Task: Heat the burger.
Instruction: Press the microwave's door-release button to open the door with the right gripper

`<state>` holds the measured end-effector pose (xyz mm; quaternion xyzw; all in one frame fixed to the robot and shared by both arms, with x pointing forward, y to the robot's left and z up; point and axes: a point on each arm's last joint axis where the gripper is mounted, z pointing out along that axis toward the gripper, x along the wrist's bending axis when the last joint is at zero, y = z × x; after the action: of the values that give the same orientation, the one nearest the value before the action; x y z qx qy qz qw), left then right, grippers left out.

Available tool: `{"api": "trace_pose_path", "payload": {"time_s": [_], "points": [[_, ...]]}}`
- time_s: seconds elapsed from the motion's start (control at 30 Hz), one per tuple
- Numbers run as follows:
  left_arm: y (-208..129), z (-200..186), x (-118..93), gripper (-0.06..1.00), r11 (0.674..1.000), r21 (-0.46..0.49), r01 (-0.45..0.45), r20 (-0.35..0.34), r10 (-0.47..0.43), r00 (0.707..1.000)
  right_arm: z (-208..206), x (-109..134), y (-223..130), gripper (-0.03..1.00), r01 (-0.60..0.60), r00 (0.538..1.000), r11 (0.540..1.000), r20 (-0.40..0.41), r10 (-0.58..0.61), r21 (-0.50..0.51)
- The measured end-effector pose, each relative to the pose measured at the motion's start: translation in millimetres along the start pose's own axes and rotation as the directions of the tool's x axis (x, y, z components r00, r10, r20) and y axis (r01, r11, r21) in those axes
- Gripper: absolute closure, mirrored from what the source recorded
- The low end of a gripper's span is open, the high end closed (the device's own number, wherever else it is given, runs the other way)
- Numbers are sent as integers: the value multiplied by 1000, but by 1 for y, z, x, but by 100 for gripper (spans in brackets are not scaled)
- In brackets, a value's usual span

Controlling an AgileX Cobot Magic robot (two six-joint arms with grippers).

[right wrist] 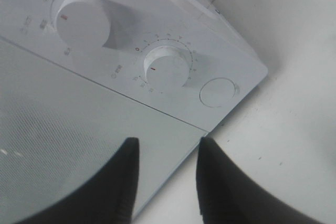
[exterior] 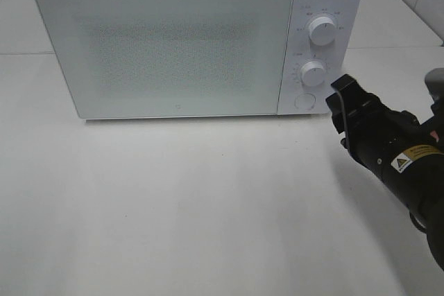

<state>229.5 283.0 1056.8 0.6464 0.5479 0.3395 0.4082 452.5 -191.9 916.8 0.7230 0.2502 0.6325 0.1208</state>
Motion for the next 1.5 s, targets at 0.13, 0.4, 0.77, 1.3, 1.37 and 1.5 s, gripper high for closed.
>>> {"api": "trace_pose_path", "payload": {"time_s": [0.13, 0.4, 0.77, 1.3, 1.37, 1.5], "points": [[0, 0, 0, -5, 1000, 0, 0, 0, 0, 1000, 0, 0, 0, 79, -313, 950, 950, 1, 313, 0], [0, 0, 0, -5, 1000, 0, 0, 0, 0, 1000, -1, -8, -6, 97, -537, 839, 844, 111, 533, 8], [0, 0, 0, -5, 1000, 0, 0, 0, 0, 1000, 3, -25, -17, 97, -555, 815, 832, 198, 544, -2], [0, 0, 0, -5, 1000, 0, 0, 0, 0, 1000, 48, -35, -11, 97, -588, 798, 809, 183, 575, 24], [0, 0, 0, -5, 1000, 0, 0, 0, 0, 1000, 55, -36, -9, 97, -588, 799, 809, 174, 576, 20], [0, 0, 0, -5, 1000, 0, 0, 0, 0, 1000, 73, -39, -4, 97, -589, 800, 808, 155, 580, 12]]}}
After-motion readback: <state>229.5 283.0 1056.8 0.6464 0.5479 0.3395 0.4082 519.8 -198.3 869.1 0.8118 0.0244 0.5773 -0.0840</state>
